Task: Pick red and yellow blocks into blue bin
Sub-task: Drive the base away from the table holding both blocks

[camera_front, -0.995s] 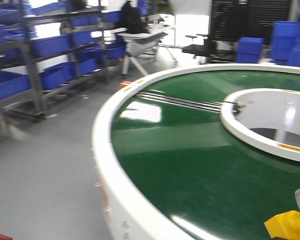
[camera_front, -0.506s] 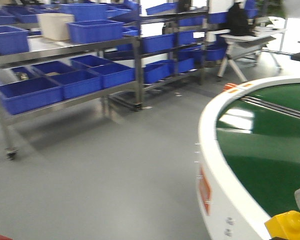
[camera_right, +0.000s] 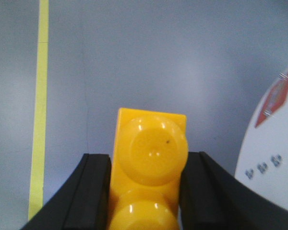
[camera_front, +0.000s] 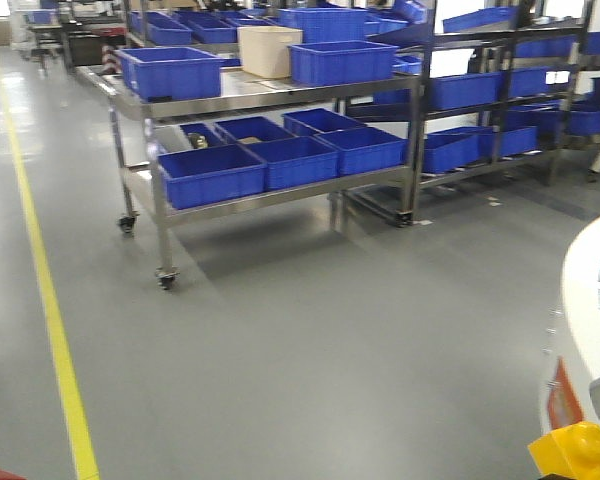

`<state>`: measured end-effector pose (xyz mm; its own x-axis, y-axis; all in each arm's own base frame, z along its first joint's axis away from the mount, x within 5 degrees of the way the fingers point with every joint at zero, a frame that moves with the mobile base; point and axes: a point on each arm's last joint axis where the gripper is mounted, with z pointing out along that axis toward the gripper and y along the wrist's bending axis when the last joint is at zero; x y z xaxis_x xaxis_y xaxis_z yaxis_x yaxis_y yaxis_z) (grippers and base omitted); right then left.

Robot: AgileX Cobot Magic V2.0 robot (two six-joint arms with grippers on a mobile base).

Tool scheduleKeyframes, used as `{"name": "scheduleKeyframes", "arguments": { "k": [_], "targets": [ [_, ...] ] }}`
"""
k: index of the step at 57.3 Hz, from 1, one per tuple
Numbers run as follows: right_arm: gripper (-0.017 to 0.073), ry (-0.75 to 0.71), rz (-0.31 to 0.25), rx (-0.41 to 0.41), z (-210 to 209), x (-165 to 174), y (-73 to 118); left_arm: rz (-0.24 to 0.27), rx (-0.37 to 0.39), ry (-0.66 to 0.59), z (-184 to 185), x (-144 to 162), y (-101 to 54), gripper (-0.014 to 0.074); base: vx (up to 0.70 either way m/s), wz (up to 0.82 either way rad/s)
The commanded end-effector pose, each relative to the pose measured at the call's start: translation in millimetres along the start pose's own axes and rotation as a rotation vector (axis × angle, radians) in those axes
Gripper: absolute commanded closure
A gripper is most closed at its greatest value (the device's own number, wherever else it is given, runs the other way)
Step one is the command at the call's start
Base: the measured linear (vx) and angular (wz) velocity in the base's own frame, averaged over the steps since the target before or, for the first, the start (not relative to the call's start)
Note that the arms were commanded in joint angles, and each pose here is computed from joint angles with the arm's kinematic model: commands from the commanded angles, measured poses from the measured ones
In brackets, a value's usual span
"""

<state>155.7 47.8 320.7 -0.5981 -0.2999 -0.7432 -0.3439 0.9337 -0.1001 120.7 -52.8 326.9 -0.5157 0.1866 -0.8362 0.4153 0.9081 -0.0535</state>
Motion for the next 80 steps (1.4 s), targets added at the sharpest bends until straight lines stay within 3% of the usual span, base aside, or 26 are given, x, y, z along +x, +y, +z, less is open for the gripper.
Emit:
{"name": "scheduleKeyframes", "arguments": {
  "k": [1, 43, 80],
  "targets": [
    [0.0328, -0.106, -0.013, 0.014, -8.9, -13.5, -2.0, -0.007, 0.003, -0.102, -6.2, -13.0, -1.1, 0.0359, 0.02, 0.36],
    [0.0328, -0.106, -0.013, 0.014, -8.9, -13.5, -2.0, -0.007, 0.003, -0.102, -6.2, -13.0, -1.1, 0.0359, 0.06, 0.28],
    [0.0328, -0.105, -0.013, 0.014, -8.9, -13.5, -2.0, -0.007, 0.003, -0.103, -6.2, -13.1, -1.1, 0.0359, 0.21, -0.06]
  ]
}}
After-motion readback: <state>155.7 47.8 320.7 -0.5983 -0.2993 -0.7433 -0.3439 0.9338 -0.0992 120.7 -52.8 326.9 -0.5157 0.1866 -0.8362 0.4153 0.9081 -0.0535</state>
